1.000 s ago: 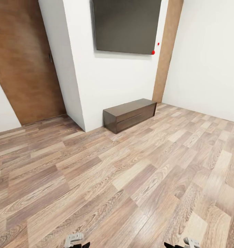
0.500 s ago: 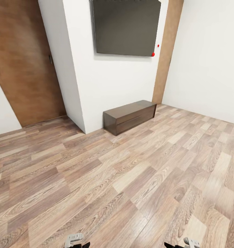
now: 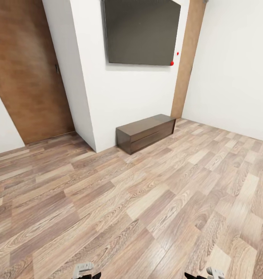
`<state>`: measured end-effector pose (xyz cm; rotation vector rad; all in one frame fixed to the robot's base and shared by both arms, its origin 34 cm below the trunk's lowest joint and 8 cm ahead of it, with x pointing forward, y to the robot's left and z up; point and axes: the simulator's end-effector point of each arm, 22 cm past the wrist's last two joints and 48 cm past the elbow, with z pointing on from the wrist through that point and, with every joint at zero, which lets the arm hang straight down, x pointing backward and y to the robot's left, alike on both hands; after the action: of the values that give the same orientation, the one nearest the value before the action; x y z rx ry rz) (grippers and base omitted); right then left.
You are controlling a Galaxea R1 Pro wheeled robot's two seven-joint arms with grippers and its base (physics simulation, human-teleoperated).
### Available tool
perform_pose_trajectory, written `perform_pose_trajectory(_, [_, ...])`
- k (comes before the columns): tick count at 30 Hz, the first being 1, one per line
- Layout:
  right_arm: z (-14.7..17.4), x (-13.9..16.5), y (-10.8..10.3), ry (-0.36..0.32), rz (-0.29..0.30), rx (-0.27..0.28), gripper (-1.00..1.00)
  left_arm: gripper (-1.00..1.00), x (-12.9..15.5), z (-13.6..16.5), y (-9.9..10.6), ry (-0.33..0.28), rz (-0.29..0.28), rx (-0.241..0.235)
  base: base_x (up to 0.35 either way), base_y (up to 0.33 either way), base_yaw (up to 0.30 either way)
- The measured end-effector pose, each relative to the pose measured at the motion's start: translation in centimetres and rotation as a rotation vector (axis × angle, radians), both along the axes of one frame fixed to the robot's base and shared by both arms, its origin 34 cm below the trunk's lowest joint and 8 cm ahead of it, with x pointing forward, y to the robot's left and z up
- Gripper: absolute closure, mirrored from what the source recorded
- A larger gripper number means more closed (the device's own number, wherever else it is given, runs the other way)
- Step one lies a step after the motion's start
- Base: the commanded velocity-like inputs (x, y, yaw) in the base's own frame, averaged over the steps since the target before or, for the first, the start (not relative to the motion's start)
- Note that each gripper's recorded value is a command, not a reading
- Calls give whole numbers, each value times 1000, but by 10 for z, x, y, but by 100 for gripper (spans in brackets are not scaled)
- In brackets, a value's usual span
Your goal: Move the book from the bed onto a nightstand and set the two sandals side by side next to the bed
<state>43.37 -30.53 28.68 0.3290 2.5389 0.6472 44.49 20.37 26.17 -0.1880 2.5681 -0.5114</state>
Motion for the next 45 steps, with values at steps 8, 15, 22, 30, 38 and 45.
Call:
perform_pose_trajectory(8, [18,4,-1,0,-1,0,-100,-100,4,18,0,0,0,0,0,0,0])
perform_pose_trajectory(15, [33,8,-1,-1,-1,-1,-100,-100,7,33,0,0,0,0,0,0,0])
perform_pose_trajectory(22, [48,11,-1,-1,-1,-1,-100,-100,11,48,0,1,0,0,0,0,0])
perform_pose_trajectory(30, [65,15,-1,-1,-1,-1,-100,-100,14,65,0,1,0,0,0,0,0])
perform_pose_trajectory(38, [82,17,-1,0,-1,-1,-100,-100,17,82,0,1,0,0,0,0,0])
perform_pose_trajectory(45, [97,20,-1,-1,-1,-2,-100,-100,19,96,0,1,0,0,0,0,0])
